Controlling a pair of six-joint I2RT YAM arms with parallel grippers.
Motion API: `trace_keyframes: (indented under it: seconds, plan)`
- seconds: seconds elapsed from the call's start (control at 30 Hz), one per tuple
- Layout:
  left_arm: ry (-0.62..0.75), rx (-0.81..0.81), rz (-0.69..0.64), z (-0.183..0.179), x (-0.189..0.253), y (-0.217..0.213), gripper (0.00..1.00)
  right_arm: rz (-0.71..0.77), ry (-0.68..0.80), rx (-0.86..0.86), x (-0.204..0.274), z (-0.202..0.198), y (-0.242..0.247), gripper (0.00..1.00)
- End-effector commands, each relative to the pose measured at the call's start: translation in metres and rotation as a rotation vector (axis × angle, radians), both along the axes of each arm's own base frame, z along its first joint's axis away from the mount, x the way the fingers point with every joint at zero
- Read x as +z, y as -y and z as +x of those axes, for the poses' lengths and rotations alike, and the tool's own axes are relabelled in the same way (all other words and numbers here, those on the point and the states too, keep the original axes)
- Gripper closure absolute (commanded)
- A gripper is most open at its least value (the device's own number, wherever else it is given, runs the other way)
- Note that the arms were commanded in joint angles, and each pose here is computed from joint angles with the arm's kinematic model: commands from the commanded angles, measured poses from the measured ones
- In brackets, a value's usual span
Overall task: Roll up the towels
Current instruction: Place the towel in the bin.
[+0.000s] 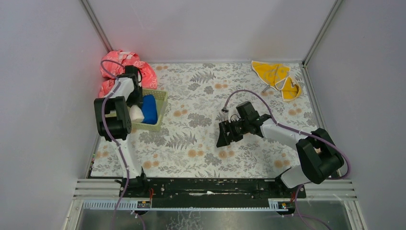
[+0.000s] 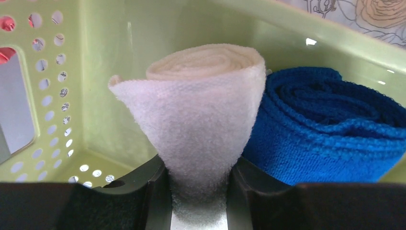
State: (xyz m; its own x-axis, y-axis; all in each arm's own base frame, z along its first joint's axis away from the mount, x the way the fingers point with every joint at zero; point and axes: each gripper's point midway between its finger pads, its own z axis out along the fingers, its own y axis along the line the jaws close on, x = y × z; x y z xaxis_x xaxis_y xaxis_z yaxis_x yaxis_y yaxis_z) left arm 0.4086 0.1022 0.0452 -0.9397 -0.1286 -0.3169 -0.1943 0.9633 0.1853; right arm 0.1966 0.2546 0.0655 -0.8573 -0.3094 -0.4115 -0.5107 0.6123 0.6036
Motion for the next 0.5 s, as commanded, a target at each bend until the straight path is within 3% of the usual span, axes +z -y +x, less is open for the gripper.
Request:
trace_keyframes:
  seconds: [0.0, 0.13, 0.23, 0.37, 0.47]
  plan:
    - [0.109, -0.018, 0.007, 0.019, 0.044, -0.001, 0.80, 0.006, 0.028, 0.019, 0.005, 0.008, -0.003, 0.22]
    - [0.126, -0.109, -0.163, 0.024, 0.047, 0.037, 0.77, 0.002, 0.033, 0.020, 0.004, 0.010, -0.004, 0.22]
    - [0.085, -0.158, -0.202, 0.022, 0.031, 0.061, 0.77, 0.000, 0.041, 0.020, 0.006, 0.012, -0.004, 0.22]
    - [0.060, -0.163, -0.154, 0.022, 0.029, 0.067, 0.78, -0.002, 0.049, 0.021, 0.007, 0.012, -0.003, 0.22]
    - [0.115, -0.115, -0.035, 0.025, 0.060, 0.045, 0.79, -0.004, 0.050, 0.021, 0.007, 0.012, -0.003, 0.22]
